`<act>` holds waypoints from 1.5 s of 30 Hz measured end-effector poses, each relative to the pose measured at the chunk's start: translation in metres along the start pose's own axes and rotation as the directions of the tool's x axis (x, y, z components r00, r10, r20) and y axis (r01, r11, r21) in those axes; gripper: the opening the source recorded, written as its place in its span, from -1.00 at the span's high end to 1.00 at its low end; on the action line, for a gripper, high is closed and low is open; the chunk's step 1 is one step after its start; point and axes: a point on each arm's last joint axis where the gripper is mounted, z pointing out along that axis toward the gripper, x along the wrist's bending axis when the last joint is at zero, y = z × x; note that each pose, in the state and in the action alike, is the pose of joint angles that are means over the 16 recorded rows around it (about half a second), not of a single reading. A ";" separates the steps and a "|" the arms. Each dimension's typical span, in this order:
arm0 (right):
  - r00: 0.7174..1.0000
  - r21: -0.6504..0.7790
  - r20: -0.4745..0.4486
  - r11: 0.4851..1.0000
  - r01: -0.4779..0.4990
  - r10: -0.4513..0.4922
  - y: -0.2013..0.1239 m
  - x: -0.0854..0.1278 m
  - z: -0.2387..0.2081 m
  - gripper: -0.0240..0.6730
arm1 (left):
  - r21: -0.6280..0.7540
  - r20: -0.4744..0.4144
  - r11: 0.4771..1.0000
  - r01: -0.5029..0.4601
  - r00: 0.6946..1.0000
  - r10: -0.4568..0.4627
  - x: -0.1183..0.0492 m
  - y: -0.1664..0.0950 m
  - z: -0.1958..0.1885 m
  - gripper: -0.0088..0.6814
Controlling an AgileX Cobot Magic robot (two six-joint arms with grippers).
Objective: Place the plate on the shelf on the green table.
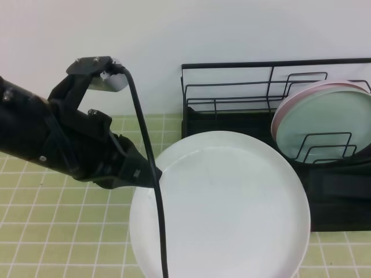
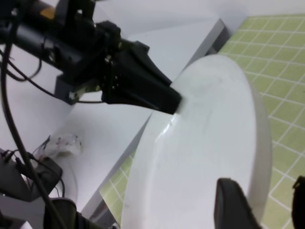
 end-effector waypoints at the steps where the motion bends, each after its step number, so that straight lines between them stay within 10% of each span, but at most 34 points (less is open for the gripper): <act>1: 1.000 -0.003 -0.001 1.000 0.002 -0.002 0.000 0.000 0.000 0.09 | 0.001 -0.001 1.000 -0.001 1.000 0.001 0.000 0.000 0.000 0.96; 23: 0.999 0.095 0.033 0.995 0.033 -0.036 -0.002 0.010 0.017 -0.04 | 0.009 0.015 1.000 -0.021 1.000 0.021 -0.002 -0.001 0.000 0.96; 38: 0.984 0.168 0.017 0.971 0.172 -0.178 -0.008 0.003 0.047 0.70 | 0.026 0.051 1.000 -0.006 0.999 0.004 -0.005 -0.002 -0.001 0.69; 45: 0.923 0.184 0.130 0.923 0.338 -0.363 0.003 -0.004 0.048 0.78 | 0.022 0.114 0.999 0.033 0.993 -0.035 -0.011 -0.001 -0.002 0.27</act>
